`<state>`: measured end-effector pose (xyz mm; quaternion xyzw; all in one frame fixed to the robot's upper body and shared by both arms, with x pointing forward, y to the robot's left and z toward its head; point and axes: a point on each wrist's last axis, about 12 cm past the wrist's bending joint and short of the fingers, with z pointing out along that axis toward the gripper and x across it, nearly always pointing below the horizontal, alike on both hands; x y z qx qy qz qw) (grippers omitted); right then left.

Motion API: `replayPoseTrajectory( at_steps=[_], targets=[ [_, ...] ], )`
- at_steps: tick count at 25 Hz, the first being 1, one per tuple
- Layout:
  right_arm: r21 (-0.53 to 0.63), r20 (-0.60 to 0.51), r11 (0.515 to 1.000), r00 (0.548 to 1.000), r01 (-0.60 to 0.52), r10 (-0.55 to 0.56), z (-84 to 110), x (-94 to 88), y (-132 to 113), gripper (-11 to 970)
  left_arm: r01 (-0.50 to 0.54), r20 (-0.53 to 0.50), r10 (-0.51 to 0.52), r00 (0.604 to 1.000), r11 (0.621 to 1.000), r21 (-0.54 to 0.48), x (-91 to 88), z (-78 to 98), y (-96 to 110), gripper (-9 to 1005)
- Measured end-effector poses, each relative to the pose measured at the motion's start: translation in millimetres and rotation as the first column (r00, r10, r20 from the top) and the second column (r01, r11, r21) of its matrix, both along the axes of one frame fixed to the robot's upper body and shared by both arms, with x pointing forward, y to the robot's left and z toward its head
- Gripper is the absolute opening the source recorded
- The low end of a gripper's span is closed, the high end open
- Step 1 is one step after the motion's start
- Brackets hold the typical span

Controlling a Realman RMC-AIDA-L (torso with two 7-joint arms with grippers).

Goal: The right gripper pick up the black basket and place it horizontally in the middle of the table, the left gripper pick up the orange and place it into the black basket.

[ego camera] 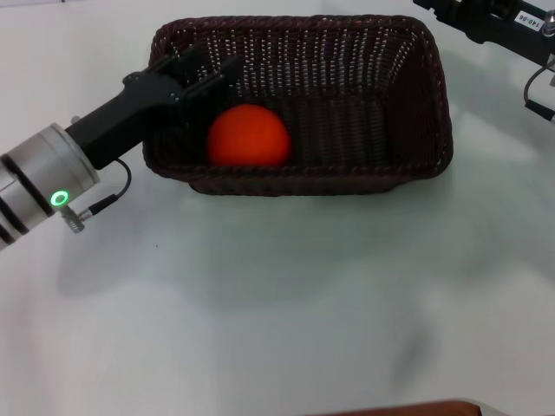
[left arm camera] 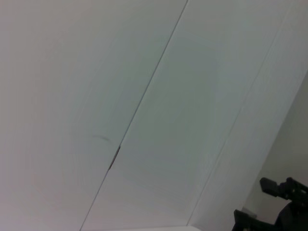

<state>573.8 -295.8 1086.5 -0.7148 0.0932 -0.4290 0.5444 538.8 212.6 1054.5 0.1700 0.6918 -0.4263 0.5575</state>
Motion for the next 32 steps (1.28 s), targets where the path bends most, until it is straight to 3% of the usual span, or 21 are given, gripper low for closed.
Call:
replayPoseTrajectory(
  at_steps=[5, 9, 11, 13, 14, 16, 19, 21, 22, 24, 27, 32],
  targets=[
    [0.008, 0.020, 1.000, 1.000, 0.011, -0.012, 1.5, 0.4, -1, 797, -0.013, 0.057, 0.015, 0.998, 0.999, -0.034, -7.5, 7.8, 11, 683],
    [0.011, 0.067, 0.999, 0.997, 0.037, -0.038, 4.4, 0.4, -4, 797, -0.115, 0.157, 0.133, 0.979, 0.986, -0.117, -19.4, 16.3, 41, 839],
    [0.006, 0.105, 0.998, 0.992, 0.063, -0.063, 6.4, 0.5, -7, 798, -0.193, 0.212, 0.225, 0.951, 0.968, -0.162, -27.6, 17.7, 58, 870],
    [-0.003, 0.170, 0.993, 0.979, 0.116, -0.114, 8.8, 0.0, -14, 798, -0.314, 0.280, 0.372, 0.885, 0.921, -0.231, -42.5, 17.1, 80, 901],
    [-0.012, 0.213, 0.988, 0.966, 0.155, -0.149, 9.8, -0.7, -17, 798, -0.388, 0.314, 0.461, 0.830, 0.881, -0.269, -51.5, 16.2, 91, 917],
    [-0.042, 0.309, 0.968, 0.924, 0.249, -0.224, 9.5, -3.0, -24, 798, -0.472, 0.337, 0.558, 0.759, 0.827, -0.305, -62.7, 13.3, 103, 916],
    [-0.063, 0.444, 0.902, 0.822, 0.426, -0.357, 7.1, -7.7, -34, 798, -0.608, 0.351, 0.695, 0.627, 0.719, -0.337, -82.7, 6.7, 122, 915],
    [-0.085, 0.515, 0.843, 0.748, 0.531, -0.419, 4.2, -11.1, -40, 798, -0.659, 0.343, 0.742, 0.576, 0.669, -0.342, -93.0, 3.5, 132, 914],
    [-0.101, 0.548, 0.808, 0.710, 0.581, -0.442, 2.9, -12.1, -43, 798, -0.659, 0.343, 0.742, 0.576, 0.669, -0.342, -93.0, 3.5, 132, 913],
    [-0.130, 0.592, 0.733, 0.645, 0.668, -0.483, -0.6, -13.9, -48, 798, -0.696, 0.328, 0.773, 0.543, 0.633, -0.338, -108.6, -1.8, 140, 913],
    [-0.159, 0.631, 0.634, 0.572, 0.757, -0.524, -5.2, -15.3, -51, 798, -0.709, 0.321, 0.782, 0.534, 0.621, -0.333, -118.9, -5.2, 142, 913],
    [-0.177, 0.658, 0.588, 0.539, 0.789, -0.526, -5.7, -12.8, -48, 798, -0.718, 0.299, 0.792, 0.533, 0.610, -0.336, -126.9, -10.1, 140, 913]
  ],
)
